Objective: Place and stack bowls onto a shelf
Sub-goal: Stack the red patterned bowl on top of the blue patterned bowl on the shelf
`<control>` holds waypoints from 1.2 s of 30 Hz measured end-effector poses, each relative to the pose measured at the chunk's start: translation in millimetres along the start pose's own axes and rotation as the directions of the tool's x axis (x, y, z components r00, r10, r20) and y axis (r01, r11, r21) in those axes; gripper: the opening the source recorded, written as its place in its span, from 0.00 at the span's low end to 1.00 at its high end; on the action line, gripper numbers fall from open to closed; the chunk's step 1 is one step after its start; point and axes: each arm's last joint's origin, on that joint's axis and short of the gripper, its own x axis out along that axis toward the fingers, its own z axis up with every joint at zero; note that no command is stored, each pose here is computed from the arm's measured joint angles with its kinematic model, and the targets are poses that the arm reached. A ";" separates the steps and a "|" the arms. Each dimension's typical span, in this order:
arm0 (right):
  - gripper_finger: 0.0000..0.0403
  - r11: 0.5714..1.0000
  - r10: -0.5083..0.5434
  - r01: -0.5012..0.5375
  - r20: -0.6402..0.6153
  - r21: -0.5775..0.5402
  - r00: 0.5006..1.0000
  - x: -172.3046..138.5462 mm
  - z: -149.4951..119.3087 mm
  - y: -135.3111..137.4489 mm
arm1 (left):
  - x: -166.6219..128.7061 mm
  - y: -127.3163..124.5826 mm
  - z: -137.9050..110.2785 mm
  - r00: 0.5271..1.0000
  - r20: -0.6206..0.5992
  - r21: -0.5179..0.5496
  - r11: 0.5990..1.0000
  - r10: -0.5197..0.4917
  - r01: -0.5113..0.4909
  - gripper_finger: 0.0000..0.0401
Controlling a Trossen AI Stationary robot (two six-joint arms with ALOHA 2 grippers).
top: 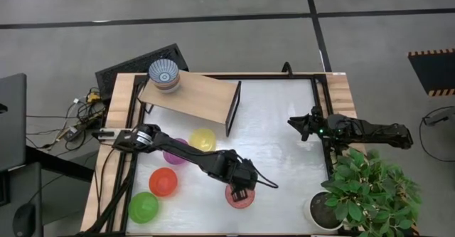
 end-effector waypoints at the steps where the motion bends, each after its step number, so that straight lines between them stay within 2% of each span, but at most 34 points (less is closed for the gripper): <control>1: 0.41 1.000 0.000 0.000 0.000 0.000 1.000 0.0 0.0 0.0 | 8.5 -0.5 -2.4 1.000 -0.024 0.010 1.000 0.000 0.000 0.43; 4: 0.41 1.000 0.000 0.000 0.000 0.000 1.000 0.0 0.0 0.0 | 26.2 -3.0 -4.0 0.998 -0.053 0.011 0.999 -0.036 0.037 0.43; 9: 0.41 1.000 0.000 0.000 -0.002 -0.001 1.000 0.1 -0.1 0.0 | 54.9 -2.7 -13.9 0.991 -0.132 0.018 1.000 -0.011 0.014 0.43; 11: 0.41 1.000 0.003 -0.003 -0.005 -0.001 1.000 0.1 -0.2 0.1 | 61.0 -2.9 -16.0 0.985 -0.166 0.002 0.999 -0.042 0.043 0.41; 14: 0.41 1.000 0.003 -0.003 -0.005 -0.001 1.000 0.1 -0.2 0.1 | 58.8 -3.2 -16.4 0.979 -0.190 -0.016 0.998 -0.069 0.067 0.32; 20: 0.41 1.000 0.003 -0.003 -0.005 -0.001 1.000 0.2 -0.3 0.0 | 46.6 -2.4 -11.4 0.986 -0.151 -0.042 0.997 -0.063 0.057 0.05; 22: 0.41 1.000 0.003 -0.003 -0.005 -0.001 1.000 0.2 -0.3 0.0 | 45.8 -1.1 -10.1 0.986 -0.153 -0.046 0.997 -0.070 0.064 0.03; 25: 0.41 1.000 0.003 -0.003 -0.005 -0.001 1.000 0.2 -0.3 0.0 | 45.8 -1.3 -9.5 0.984 -0.159 -0.051 0.996 -0.082 0.075 0.07; 33: 0.41 1.000 0.003 -0.003 -0.005 -0.001 1.000 0.2 -0.3 0.0 | 47.3 1.3 -9.2 0.989 -0.144 -0.047 0.998 -0.036 0.030 0.41; 36: 0.41 1.000 0.003 -0.003 -0.005 -0.001 1.000 0.2 -0.3 0.0 | 47.3 1.6 -9.2 0.989 -0.145 -0.064 0.998 -0.034 0.025 0.50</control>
